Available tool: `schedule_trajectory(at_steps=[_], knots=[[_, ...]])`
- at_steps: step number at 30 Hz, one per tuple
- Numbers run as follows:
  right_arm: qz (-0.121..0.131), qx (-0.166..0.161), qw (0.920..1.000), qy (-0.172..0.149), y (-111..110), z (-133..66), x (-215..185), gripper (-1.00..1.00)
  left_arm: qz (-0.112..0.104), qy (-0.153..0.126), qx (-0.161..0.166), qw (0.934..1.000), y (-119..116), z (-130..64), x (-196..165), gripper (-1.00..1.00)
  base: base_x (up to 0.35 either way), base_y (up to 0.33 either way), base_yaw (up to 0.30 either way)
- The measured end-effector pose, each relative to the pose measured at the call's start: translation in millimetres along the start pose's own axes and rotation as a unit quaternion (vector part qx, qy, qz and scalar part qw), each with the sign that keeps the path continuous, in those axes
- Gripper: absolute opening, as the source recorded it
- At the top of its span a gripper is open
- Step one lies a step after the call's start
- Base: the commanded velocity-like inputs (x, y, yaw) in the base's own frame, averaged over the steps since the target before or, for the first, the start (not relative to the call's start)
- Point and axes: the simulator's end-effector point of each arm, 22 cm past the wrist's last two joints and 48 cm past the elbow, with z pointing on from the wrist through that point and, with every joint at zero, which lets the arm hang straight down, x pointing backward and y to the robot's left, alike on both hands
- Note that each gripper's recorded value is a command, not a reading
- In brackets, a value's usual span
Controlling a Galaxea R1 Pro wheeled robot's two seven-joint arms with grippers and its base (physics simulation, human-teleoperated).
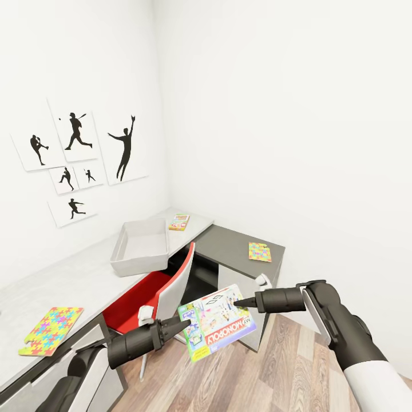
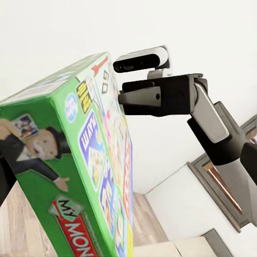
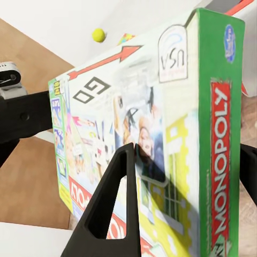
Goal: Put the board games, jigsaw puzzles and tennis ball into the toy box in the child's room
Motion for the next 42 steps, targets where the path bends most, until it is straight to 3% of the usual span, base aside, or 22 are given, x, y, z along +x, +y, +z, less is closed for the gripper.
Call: schedule_trajectory(at_steps=[27,33,42], knots=[[-0.004,0.007,0.9999,-0.007,-3.2,-7.4,-8.2,-1.00,-0.003,-0.001,-0.014,0.9999,8.2,-4.6,-1.1,1.00,0.000,0.000,0.000],[0.002,0.019,0.9994,-0.028,-14.4,-24.8,-27.2,-1.00,-0.006,-0.011,-0.037,0.9992,20.9,-14.5,-8.7,1.00,0.000,0.000,0.000],[0.025,0.041,0.9939,-0.099,-37.1,-71.1,-61.0,-1.00,-0.014,-0.036,-0.093,0.9949,48.7,-35.6,-24.6,1.00,0.000,0.000,0.000]])
